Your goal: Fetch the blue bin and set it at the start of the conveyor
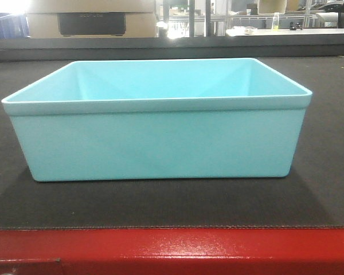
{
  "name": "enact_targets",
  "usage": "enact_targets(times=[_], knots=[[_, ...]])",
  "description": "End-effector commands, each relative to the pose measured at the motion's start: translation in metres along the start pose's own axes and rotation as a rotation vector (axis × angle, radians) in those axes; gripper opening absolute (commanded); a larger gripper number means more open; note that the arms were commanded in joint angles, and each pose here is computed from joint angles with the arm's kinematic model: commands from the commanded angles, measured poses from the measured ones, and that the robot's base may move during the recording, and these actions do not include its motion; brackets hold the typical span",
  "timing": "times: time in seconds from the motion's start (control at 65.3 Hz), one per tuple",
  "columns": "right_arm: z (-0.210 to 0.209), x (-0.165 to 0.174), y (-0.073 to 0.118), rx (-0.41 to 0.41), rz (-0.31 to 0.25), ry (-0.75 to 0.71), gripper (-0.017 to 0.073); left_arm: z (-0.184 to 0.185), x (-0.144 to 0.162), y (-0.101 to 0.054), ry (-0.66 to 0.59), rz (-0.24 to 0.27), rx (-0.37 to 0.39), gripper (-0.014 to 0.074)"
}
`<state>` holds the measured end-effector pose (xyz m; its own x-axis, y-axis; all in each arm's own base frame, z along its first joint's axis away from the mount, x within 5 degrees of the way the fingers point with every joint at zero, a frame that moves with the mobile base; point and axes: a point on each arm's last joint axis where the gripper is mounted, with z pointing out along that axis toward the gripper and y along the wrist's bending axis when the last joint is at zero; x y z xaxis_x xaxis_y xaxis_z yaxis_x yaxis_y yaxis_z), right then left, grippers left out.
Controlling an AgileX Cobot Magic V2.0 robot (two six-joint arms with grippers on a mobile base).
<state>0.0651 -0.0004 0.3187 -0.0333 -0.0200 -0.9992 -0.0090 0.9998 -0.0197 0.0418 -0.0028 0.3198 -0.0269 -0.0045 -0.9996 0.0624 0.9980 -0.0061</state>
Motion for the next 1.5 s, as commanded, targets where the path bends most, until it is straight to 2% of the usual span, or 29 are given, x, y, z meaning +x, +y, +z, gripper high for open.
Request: enact_targets(times=[0.0, 0.383, 0.459, 0.49, 0.658, 0.75, 0.888, 0.934, 0.98, 1.485], knots=[[-0.001, -0.002, 0.0, 0.005, -0.019, -0.029, -0.0162, 0.0, -0.001, 0.0, -0.017, -0.008, 0.003, -0.0111], [-0.001, -0.002, 0.0, 0.005, -0.019, -0.029, -0.0162, 0.0, 0.001, 0.0, -0.011, -0.006, 0.002, -0.0111], [-0.001, -0.002, 0.0, 0.005, -0.019, -0.029, -0.0162, -0.002, 0.003, 0.002, -0.02, 0.043, -0.034, -0.0111], [-0.001, -0.002, 0.0, 0.005, -0.019, -0.029, -0.0162, -0.004, 0.005, 0.003, -0.027, 0.045, -0.046, -0.0111], [-0.001, -0.002, 0.0, 0.005, -0.019, -0.031, -0.0162, -0.006, 0.039, 0.004, -0.057, 0.035, -0.085, -0.0111], [-0.001, -0.002, 0.0, 0.005, -0.019, -0.031, -0.0162, 0.005, 0.073, 0.005, -0.021, 0.035, -0.089, -0.0111], [-0.001, -0.002, 0.0, 0.005, -0.019, -0.033, -0.0162, 0.017, 0.111, 0.006, -0.046, 0.037, -0.083, -0.0111], [-0.001, -0.002, 0.0, 0.005, -0.019, -0.033, -0.0162, 0.017, 0.106, 0.005, -0.118, 0.04, -0.082, -0.0111], [-0.001, -0.002, 0.0, 0.005, -0.019, -0.033, -0.0162, 0.017, 0.11, 0.005, -0.07, 0.038, -0.083, -0.0111], [-0.001, -0.003, 0.0, 0.004, -0.019, -0.042, -0.0162, 0.017, 0.109, 0.005, -0.078, 0.038, -0.082, -0.0111]])
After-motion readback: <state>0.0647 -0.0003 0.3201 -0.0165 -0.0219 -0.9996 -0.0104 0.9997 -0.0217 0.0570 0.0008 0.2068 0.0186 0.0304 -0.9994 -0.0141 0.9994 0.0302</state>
